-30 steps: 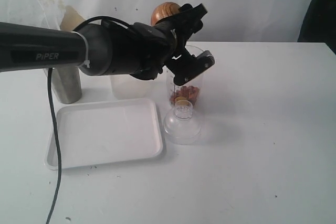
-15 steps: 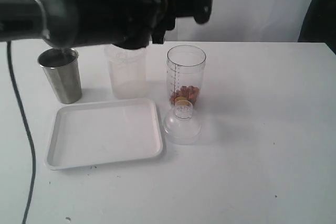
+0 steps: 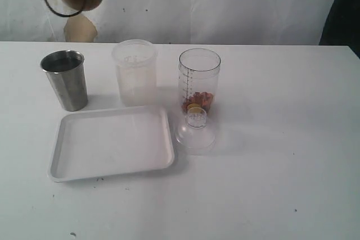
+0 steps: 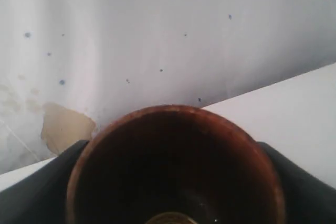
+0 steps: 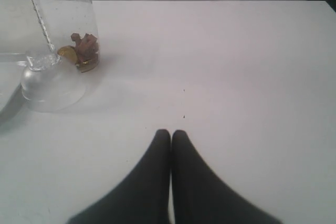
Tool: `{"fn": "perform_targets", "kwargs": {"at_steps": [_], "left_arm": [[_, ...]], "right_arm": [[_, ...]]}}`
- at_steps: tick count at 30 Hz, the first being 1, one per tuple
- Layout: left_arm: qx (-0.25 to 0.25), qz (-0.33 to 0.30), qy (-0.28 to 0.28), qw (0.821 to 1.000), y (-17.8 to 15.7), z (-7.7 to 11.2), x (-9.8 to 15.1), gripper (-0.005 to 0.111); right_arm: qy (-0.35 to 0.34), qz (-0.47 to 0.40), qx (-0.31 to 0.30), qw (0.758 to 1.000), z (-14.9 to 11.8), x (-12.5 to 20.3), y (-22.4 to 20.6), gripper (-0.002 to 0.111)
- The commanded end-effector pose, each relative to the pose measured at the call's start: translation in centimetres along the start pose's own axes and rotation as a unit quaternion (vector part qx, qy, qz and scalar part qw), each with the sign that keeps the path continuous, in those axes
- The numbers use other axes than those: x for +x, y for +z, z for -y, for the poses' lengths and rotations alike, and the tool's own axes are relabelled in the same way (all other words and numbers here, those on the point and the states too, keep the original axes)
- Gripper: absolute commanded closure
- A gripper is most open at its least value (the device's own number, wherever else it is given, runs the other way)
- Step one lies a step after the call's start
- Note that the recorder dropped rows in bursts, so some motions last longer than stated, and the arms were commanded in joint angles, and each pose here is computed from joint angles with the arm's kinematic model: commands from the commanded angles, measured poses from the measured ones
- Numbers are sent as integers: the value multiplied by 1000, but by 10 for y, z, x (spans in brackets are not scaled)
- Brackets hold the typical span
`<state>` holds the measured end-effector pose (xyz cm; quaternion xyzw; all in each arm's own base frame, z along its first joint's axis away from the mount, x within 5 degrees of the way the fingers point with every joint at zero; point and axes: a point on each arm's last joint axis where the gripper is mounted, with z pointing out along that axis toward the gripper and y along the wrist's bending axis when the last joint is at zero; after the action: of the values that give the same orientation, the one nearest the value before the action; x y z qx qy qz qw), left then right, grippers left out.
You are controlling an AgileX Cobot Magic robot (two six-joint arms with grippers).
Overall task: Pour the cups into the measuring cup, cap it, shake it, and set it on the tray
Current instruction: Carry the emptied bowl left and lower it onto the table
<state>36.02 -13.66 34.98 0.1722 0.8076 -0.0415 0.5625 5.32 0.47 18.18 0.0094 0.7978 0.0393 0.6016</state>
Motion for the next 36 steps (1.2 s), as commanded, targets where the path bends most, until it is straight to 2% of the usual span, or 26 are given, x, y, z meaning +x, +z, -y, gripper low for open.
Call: {"fn": "perform_targets", "kwargs": {"at_steps": [1, 4, 5, 7, 8, 11, 15, 22, 27, 34, 36], "left_arm": [[-8, 53, -86, 995, -27, -31, 26, 107], [-15, 76, -115, 990, -37, -42, 55, 107], [-17, 96, -141, 985, -44, -48, 74, 107], [-20, 104, -158, 982, -49, -52, 94, 107], [-20, 105, -160, 981, -51, -52, 101, 107], [-27, 71, -182, 980, -59, -48, 144, 107], [-27, 50, -183, 981, -67, -41, 175, 107], [-122, 65, -182, 973, -99, -42, 232, 107], [-130, 57, -152, 978, -106, -40, 243, 107], [-130, 53, -151, 979, -105, -40, 244, 107], [-130, 36, -150, 979, -100, -40, 251, 107]], "right_arm": [[-2, 5, -1, 1000, 0, 1, 0, 108], [-2, 5, -1, 1000, 0, 1, 0, 108], [-2, 5, -1, 1000, 0, 1, 0, 108], [-2, 5, -1, 1000, 0, 1, 0, 108], [-2, 5, -1, 1000, 0, 1, 0, 108], [-2, 5, -1, 1000, 0, 1, 0, 108], [-2, 5, -1, 1000, 0, 1, 0, 108], [-5, 4, -13, 1000, -1, 1, 0, 108], [-5, 4, -13, 1000, -1, 1, 0, 108], [-5, 4, -13, 1000, -1, 1, 0, 108], [-5, 4, -13, 1000, -1, 1, 0, 108]]}}
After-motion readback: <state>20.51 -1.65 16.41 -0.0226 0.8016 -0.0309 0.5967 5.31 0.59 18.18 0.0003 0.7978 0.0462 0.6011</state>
